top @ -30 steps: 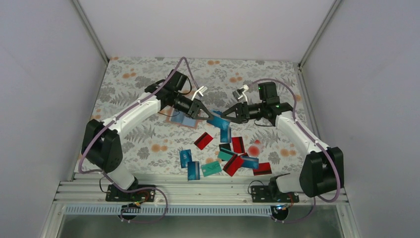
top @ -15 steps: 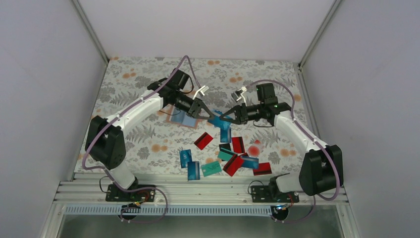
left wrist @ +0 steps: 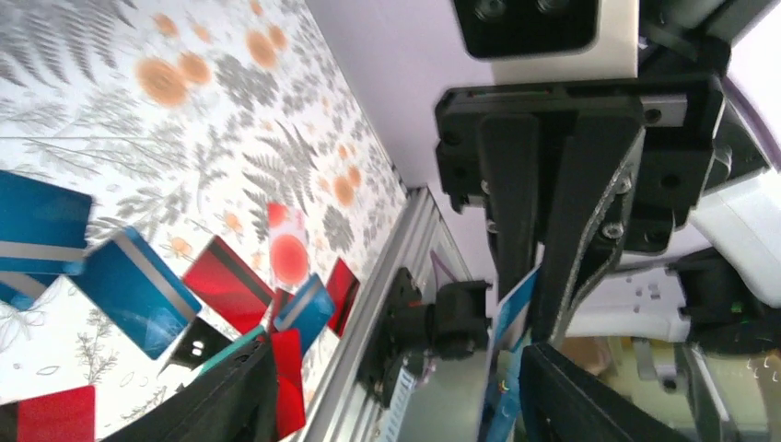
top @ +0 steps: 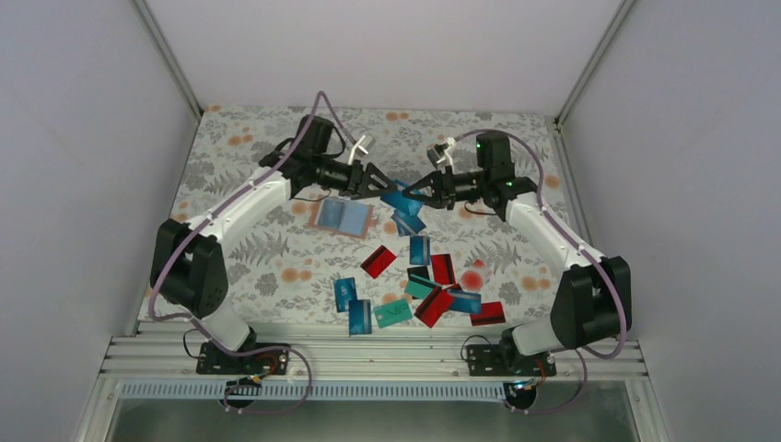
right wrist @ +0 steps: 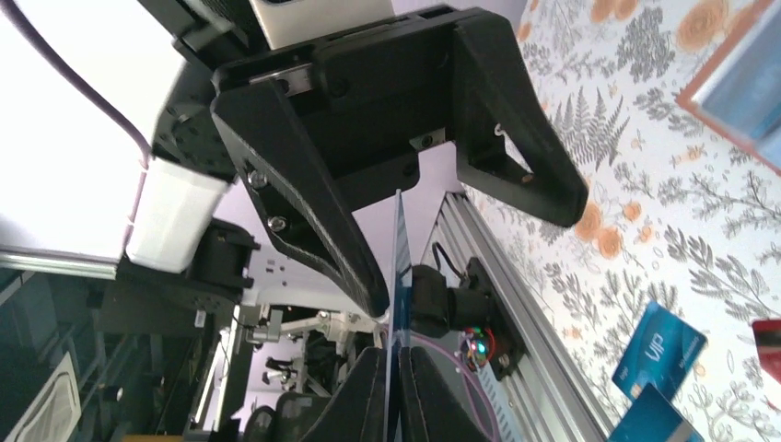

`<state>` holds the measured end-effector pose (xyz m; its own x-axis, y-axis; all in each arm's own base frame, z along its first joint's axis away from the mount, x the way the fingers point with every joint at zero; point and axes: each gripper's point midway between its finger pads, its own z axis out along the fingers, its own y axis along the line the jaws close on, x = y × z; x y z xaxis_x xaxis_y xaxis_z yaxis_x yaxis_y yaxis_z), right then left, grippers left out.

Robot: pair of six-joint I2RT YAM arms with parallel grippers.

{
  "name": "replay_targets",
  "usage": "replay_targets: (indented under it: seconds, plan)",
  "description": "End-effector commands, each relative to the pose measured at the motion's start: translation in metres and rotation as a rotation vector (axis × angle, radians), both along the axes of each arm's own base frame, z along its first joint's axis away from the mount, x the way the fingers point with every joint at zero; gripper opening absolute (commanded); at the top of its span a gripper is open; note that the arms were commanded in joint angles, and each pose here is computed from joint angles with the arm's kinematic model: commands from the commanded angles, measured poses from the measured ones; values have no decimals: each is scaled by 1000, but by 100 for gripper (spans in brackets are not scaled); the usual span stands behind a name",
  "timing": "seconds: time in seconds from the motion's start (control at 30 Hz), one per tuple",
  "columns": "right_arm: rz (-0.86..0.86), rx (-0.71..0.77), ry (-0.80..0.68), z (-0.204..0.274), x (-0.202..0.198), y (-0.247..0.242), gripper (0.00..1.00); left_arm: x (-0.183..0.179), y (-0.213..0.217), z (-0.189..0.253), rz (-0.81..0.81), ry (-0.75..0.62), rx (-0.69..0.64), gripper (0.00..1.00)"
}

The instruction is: Put the credit cards into the card holder

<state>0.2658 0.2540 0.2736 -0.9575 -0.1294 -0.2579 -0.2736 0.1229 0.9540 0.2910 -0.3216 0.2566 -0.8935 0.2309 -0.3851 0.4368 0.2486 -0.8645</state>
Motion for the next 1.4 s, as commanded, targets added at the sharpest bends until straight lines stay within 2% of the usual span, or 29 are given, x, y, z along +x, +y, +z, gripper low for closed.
replay_targets:
  seconds: [0.0,0.07,0.17,0.33,0.5,0.57,0.73,0.93,1.17,1.37]
  plan:
    - [-29,33,0,28,19,7,4,33,19,36,177,-61,-63,74]
    - [-52,36,1,36,29,9,4,44,30,48,241,-65,-83,85]
    - [-127,33,15,46,48,11,4,52,37,66,300,-69,-134,91]
    - [-257,81,53,67,75,13,4,61,39,95,380,-37,-235,88]
    - [-354,217,98,98,87,11,4,68,45,110,473,25,-334,84]
    - [-400,299,77,116,92,10,4,70,49,116,532,50,-376,83]
    - [-434,351,33,137,97,18,4,70,41,134,529,51,-439,80]
    - [-442,371,17,147,102,26,4,72,33,148,532,44,-495,72]
    - [-431,385,-2,151,101,32,4,74,29,155,535,34,-500,50]
    - [-422,388,-4,150,100,36,4,77,26,157,532,35,-501,40]
